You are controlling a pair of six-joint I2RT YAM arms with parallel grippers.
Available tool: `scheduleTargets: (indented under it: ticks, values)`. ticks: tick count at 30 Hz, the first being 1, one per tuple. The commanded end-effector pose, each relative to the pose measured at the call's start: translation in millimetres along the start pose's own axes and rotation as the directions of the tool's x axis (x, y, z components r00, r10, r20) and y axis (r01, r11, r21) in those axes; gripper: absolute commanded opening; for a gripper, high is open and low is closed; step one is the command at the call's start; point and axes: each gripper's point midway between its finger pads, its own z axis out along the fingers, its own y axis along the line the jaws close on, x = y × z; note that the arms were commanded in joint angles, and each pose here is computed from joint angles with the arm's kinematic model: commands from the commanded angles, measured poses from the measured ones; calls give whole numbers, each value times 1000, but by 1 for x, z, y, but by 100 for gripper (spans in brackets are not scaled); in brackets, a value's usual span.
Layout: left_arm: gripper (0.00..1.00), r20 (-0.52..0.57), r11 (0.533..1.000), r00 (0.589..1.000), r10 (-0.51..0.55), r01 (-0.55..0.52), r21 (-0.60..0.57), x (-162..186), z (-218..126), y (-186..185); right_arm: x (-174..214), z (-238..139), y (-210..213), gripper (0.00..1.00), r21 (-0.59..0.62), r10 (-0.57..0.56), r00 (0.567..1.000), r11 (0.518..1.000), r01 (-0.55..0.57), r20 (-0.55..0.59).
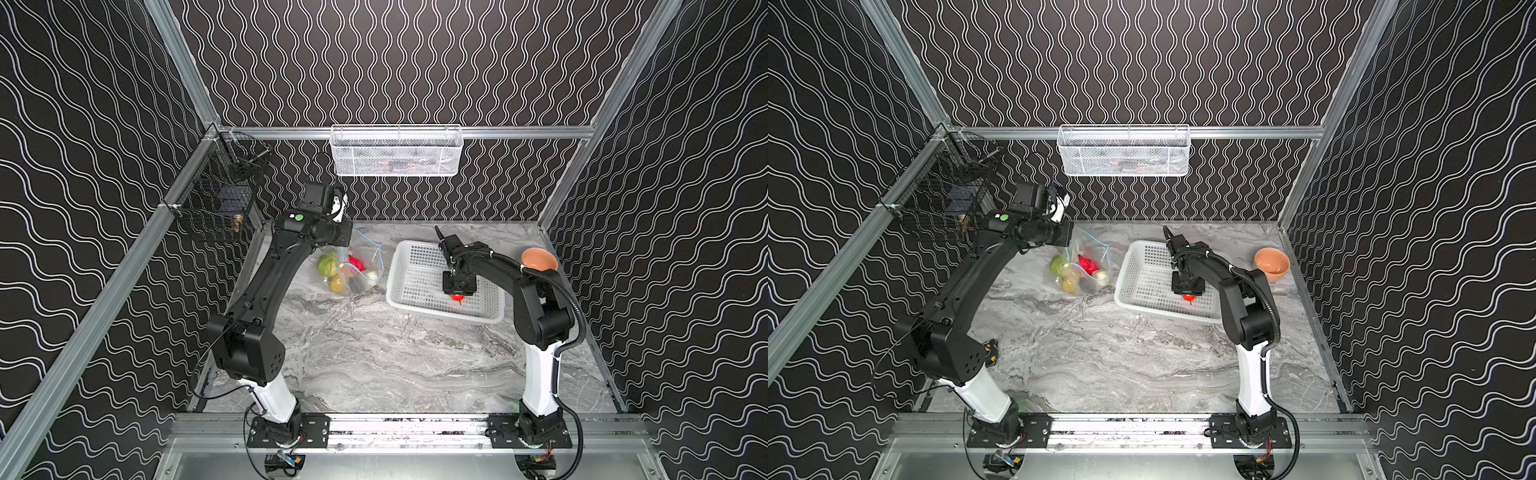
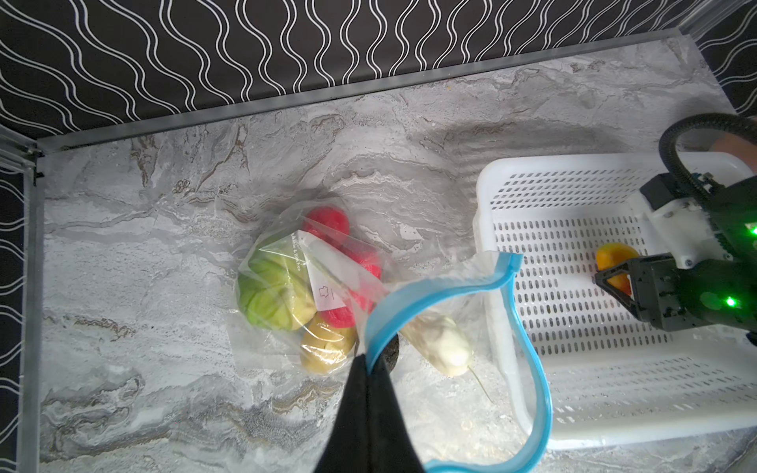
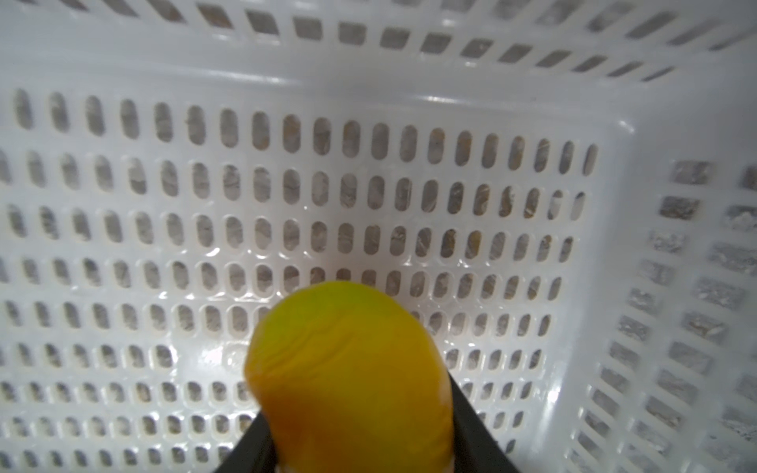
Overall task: Place the food in the zip-top bag and seal the zipper
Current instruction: 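Close the right gripper on the mango and lift it, then carry the mango over the bag held by the left gripper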
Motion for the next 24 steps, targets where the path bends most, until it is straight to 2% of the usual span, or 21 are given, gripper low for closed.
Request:
scheduleTargets:
  ticks: [1,14,24]
  values:
    - [0,31,1000,999,8,-8,8,-7,-4,-1,-7,-8,6,33,-41,9,1000,999,-8,27]
    - [0,24,998,1000,-3,2,56,-6,-2,-9,-28,-33,30,25,-189,66,992,981,-45,108]
    - [0,27,998,1000,-2,0,67,-2,-3,-11,-48,-64,42,25,-298,136,971,952,-73,196]
